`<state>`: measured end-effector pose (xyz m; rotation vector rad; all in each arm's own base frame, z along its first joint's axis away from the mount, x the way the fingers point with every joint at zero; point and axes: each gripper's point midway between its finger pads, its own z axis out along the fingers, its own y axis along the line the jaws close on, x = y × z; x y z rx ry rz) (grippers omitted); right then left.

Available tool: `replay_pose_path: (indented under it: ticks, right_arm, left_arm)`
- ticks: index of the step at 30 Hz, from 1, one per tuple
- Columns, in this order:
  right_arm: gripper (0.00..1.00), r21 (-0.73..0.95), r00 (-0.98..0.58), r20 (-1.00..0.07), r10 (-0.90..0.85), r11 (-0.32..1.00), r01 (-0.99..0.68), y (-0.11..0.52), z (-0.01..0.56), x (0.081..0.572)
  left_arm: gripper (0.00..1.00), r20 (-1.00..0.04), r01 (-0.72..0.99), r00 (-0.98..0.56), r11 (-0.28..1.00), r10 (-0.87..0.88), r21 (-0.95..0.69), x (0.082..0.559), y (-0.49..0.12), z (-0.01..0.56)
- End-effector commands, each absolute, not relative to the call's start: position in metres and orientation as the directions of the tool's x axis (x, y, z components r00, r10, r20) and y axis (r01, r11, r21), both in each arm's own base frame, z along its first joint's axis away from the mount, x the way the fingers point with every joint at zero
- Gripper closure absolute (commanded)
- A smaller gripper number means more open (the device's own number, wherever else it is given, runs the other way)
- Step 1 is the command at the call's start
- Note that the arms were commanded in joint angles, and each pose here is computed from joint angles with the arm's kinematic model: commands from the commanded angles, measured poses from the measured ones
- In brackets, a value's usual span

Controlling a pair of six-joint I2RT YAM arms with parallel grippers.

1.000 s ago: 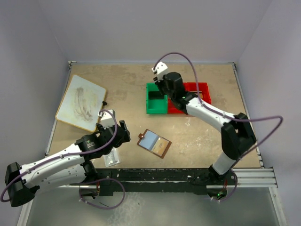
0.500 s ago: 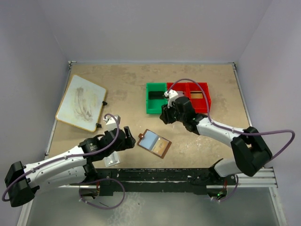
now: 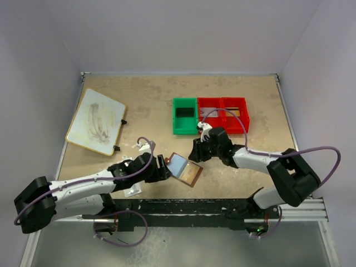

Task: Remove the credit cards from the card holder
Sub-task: Adjust the card holder at the center of the board.

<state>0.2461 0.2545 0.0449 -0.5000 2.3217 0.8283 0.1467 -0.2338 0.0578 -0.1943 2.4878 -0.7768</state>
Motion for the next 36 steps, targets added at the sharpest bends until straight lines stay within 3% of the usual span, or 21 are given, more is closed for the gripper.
replay_pose_path:
  ticks: [1,10,22,26,31,36]
  right_arm:
    - [0.57,0.496,-0.776,-0.628,-0.062,0.736,-0.460,0.255,0.044,0.240]
    - [0.59,0.592,-0.866,-0.498,0.042,0.746,-0.304,0.243,0.019,0.195]
    - [0.60,0.738,-0.893,-0.447,0.048,0.584,-0.338,0.296,0.039,0.130]
    - [0.60,0.738,-0.881,-0.470,0.061,0.574,-0.354,0.306,0.048,0.133]
    - [0.63,0.636,-0.835,-0.545,0.077,0.686,-0.352,0.292,0.054,0.155]
    - [0.63,0.612,-0.800,-0.598,0.043,0.670,-0.421,0.296,0.075,0.158]
  left_arm:
    - [0.39,-0.447,0.064,-0.844,0.770,-0.298,-0.634,0.161,-0.265,0.075]
    - [0.47,-0.501,0.034,-0.802,0.812,-0.326,-0.583,0.189,-0.274,0.062]
    - [0.51,-0.582,0.078,-0.781,0.890,-0.226,-0.450,0.225,-0.297,0.053]
    - [0.50,-0.607,0.111,-0.775,0.907,-0.178,-0.407,0.227,-0.294,0.057]
    - [0.48,-0.632,0.067,-0.753,0.935,-0.182,-0.350,0.223,-0.265,0.063]
    - [0.46,-0.626,0.024,-0.749,0.935,-0.218,-0.355,0.209,-0.240,0.067]
